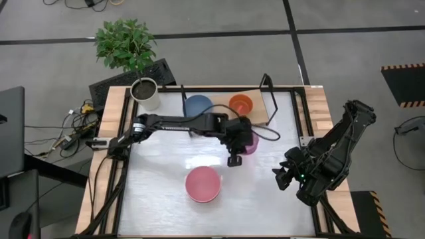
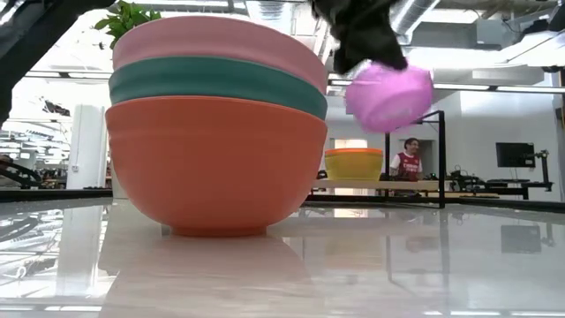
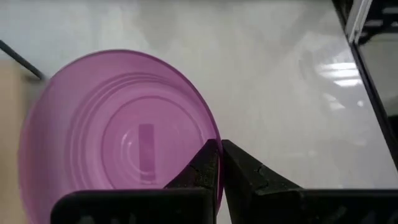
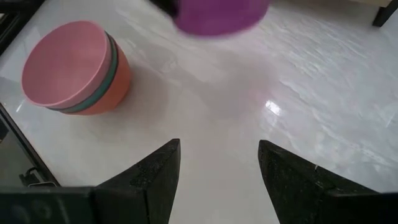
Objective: Place and stack bowls onto a shelf
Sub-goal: Stack the small violet bowl on top of the small orange bowl on the shelf
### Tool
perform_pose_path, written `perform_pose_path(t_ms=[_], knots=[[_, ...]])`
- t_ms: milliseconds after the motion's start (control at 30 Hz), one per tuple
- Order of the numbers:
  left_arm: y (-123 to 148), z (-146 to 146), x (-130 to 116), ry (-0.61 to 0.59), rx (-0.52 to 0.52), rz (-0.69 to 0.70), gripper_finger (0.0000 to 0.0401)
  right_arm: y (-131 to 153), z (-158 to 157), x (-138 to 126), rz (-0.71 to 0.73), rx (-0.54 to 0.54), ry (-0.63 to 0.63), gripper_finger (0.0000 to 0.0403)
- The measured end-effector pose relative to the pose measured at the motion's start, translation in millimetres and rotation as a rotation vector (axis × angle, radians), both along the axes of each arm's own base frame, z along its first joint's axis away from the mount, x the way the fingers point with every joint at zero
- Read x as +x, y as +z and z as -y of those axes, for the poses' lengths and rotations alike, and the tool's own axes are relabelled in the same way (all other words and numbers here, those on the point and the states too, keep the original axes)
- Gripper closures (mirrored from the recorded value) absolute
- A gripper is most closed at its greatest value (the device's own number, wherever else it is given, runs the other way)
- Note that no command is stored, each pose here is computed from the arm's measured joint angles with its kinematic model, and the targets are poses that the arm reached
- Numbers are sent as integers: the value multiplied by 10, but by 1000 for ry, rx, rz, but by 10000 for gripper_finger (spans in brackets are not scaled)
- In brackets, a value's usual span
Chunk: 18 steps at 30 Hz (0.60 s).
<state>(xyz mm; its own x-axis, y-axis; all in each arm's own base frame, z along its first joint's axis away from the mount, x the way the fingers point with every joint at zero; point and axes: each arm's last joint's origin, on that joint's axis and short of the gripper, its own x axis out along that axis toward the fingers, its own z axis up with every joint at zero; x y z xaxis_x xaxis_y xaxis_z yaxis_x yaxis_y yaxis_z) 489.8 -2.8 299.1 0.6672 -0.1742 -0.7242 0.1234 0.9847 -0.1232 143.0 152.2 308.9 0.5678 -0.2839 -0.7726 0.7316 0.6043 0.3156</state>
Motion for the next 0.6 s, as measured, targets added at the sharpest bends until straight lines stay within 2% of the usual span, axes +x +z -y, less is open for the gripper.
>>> perform_pose_path(t_ms=[167, 333, 433, 600], knots=[[320, -58, -58, 61, 161, 44, 401, 1, 1, 0, 2, -2, 0, 161], [369, -354, -59, 190, 324, 61, 401, 2, 11, 9, 6, -9, -4, 161], [344, -608, -51, 239, 363, 73, 401, 1, 24, 24, 5, -10, -13, 161], [277, -1052, -72, 316, 371, 69, 401, 3, 24, 24, 6, -9, -13, 161]])
